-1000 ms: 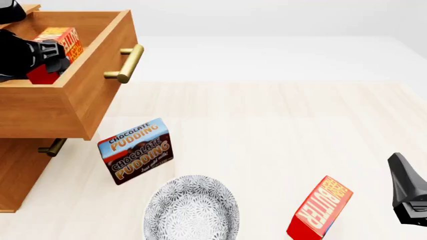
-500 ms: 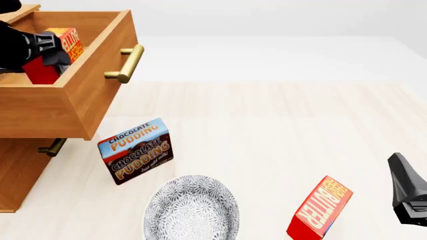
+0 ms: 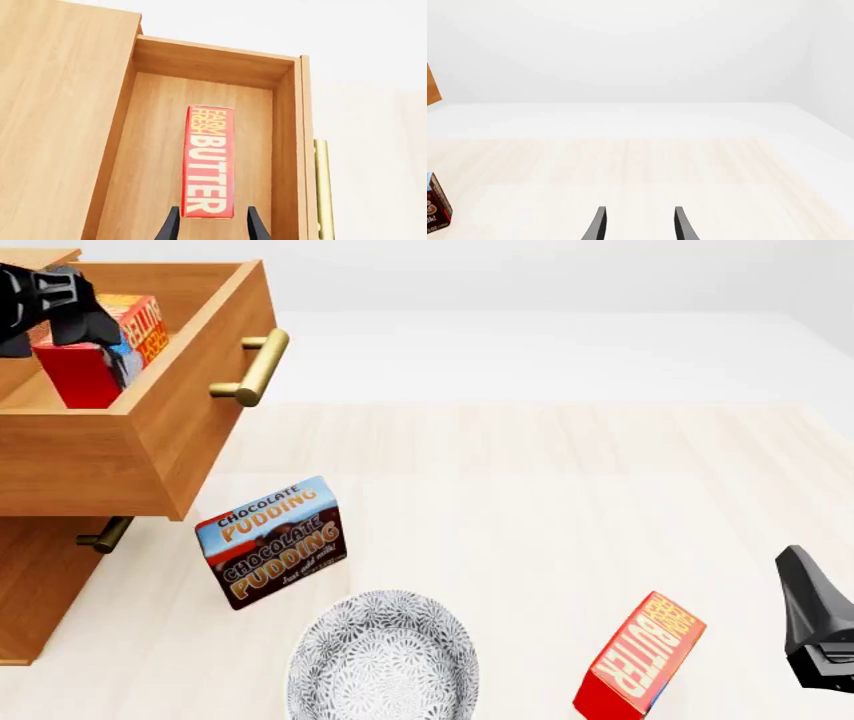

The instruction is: Put the butter at the front in the top drawer of the cabinet and close it.

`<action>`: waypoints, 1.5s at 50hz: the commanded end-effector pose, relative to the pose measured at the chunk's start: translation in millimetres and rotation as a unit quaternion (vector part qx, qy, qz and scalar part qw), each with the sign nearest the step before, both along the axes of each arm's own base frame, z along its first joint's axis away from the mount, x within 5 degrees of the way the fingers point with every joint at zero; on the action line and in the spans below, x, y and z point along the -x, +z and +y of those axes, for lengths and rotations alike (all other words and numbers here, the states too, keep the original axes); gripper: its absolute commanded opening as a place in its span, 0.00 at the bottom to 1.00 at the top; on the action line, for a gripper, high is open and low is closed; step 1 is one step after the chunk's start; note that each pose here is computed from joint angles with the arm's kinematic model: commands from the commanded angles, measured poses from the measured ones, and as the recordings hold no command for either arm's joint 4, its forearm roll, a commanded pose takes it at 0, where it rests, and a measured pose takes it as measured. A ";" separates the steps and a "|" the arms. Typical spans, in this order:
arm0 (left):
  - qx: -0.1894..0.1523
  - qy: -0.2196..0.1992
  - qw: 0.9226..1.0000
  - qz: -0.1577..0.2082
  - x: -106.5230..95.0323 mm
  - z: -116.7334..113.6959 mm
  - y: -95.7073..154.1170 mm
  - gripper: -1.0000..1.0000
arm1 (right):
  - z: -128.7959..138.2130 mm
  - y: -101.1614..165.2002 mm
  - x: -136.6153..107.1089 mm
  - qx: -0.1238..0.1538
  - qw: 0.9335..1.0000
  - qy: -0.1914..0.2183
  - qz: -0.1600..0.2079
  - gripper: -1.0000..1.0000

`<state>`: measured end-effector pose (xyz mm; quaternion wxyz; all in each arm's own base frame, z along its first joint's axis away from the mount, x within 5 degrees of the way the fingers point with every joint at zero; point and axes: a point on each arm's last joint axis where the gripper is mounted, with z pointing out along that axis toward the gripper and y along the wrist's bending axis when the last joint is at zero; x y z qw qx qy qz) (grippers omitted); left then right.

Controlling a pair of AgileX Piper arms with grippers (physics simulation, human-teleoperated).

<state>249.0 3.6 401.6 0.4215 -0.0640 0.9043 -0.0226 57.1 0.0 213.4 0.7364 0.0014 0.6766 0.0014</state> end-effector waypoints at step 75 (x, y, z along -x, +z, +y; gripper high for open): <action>0.011 -0.304 0.951 -0.055 -41.2 -200.0 20.2 1.00 | 0.1 0.3 -0.1 0.001 1.000 0.001 0.000 1.00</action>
